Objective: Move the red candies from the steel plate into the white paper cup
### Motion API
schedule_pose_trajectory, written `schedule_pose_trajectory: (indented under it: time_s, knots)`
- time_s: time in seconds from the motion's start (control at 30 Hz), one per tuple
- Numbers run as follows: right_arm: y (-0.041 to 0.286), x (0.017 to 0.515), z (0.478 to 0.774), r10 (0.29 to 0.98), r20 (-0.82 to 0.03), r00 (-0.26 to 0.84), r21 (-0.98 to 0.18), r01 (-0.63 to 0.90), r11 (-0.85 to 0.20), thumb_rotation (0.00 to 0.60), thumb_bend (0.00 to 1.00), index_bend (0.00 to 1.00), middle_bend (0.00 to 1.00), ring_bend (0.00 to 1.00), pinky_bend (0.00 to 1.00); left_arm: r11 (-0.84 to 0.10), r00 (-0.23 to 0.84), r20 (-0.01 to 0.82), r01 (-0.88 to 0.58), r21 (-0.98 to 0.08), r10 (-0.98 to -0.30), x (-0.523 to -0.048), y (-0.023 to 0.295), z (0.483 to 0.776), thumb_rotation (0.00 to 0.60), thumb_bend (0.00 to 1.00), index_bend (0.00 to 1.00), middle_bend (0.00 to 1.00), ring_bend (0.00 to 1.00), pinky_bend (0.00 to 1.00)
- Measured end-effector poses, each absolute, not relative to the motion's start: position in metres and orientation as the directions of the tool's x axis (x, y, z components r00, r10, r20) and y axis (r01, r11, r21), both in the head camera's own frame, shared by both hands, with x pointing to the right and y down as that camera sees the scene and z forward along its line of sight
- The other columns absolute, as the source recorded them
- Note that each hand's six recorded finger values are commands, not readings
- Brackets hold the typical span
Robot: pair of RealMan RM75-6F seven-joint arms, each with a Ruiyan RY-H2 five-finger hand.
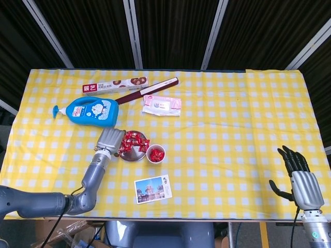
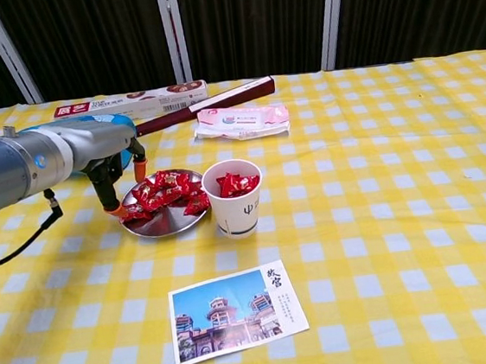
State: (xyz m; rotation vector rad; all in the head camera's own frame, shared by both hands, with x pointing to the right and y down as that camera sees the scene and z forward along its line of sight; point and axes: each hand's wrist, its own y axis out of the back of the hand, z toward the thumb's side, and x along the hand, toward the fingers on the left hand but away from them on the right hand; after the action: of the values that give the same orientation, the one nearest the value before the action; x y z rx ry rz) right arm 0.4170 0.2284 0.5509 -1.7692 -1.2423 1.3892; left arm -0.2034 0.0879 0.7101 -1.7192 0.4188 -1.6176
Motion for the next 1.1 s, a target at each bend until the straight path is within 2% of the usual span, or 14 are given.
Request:
schedule_pose_trajectory:
  time_s: [0.47, 0.77, 1.1]
  knots:
    - [0.229, 0.417, 0.552, 0.903, -0.429, 0.032, -0.851, 0.322, -0.415, 0.600, 0.39, 0.00, 0.00, 0.00, 0.00, -0.684, 0.178, 0.723, 0.236, -0.690, -0.668, -0.183, 0.089, 0.733, 0.600, 0.29, 0.43, 0.86, 0.96, 0.97]
    - [0.228, 0.417, 0.552, 0.903, -0.430, 0.029, -0.850, 0.325, -0.415, 0.600, 0.39, 0.00, 0.00, 0.00, 0.00, -0.670, 0.224, 0.712, 0.242, -0.702, -0.665, -0.169, 0.095, 0.737, 0.600, 0.44, 0.61, 0.88, 0.96, 0.97]
    - [0.229, 0.417, 0.551, 0.904, -0.426, 0.029, -0.851, 0.328, -0.411, 0.600, 0.39, 0.00, 0.00, 0.00, 0.00, -0.648, 0.240, 0.686, 0.224, -0.728, -0.687, -0.171, 0.092, 0.725, 0.600, 0.45, 0.62, 0.88, 0.96, 0.97]
